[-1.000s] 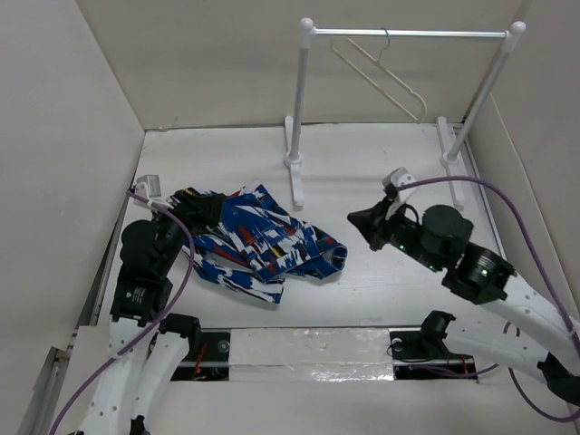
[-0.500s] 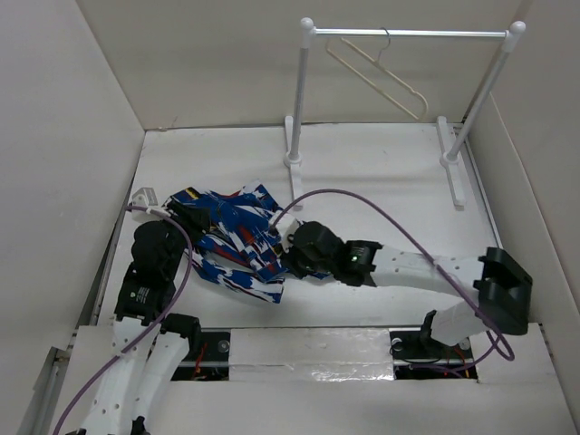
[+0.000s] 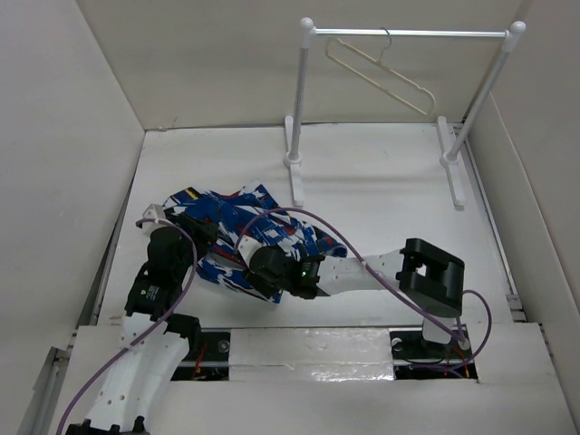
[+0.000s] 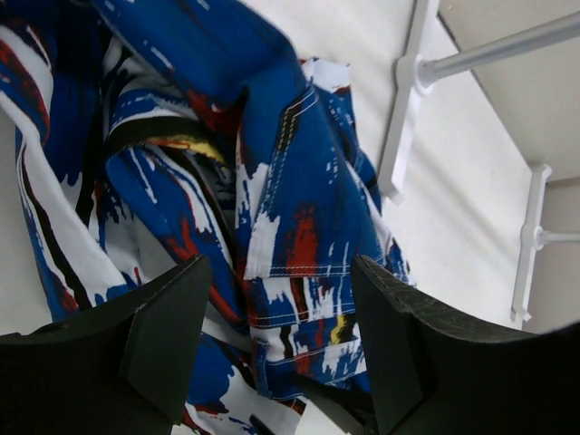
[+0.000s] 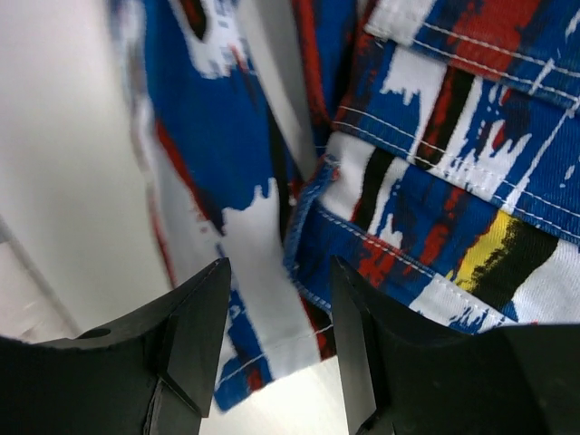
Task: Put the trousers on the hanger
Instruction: Flatten out the trousers at the center of the board.
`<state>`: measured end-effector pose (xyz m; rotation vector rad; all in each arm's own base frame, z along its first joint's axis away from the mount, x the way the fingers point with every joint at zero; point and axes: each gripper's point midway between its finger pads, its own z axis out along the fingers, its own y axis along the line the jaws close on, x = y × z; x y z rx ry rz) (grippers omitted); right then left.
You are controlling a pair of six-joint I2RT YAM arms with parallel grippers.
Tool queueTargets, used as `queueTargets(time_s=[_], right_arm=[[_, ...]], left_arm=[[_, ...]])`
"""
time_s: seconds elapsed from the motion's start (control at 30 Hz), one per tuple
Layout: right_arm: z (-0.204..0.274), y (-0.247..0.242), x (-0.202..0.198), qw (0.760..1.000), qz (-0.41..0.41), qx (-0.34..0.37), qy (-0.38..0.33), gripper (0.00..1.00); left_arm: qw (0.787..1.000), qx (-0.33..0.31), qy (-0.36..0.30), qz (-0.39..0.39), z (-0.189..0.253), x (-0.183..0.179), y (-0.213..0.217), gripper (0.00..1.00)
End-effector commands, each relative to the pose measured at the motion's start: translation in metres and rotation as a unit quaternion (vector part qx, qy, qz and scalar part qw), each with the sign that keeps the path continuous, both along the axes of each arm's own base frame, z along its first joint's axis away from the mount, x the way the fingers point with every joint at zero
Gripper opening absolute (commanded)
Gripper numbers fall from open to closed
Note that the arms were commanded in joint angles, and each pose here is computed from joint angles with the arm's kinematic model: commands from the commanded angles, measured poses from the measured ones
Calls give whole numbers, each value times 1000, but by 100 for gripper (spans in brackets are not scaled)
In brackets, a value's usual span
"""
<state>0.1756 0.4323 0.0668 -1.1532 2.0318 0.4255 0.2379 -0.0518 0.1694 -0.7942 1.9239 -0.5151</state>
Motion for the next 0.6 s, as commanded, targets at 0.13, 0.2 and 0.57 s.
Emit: queueTargets(time_s=[0.13,0.2,0.57], right_arm=[[6,8,37,992,-111,13,-66,51],[9,3,46,986,-139,15,-87,39],[131,-76,89,947,-259,83,-172,0]], left_arm=[[1000,-28,10,-4,-18,1,-8,64],[999,-30,22,-6,-25,1,-10,66],[998,-25,50,-10,-50,4,-12,67]])
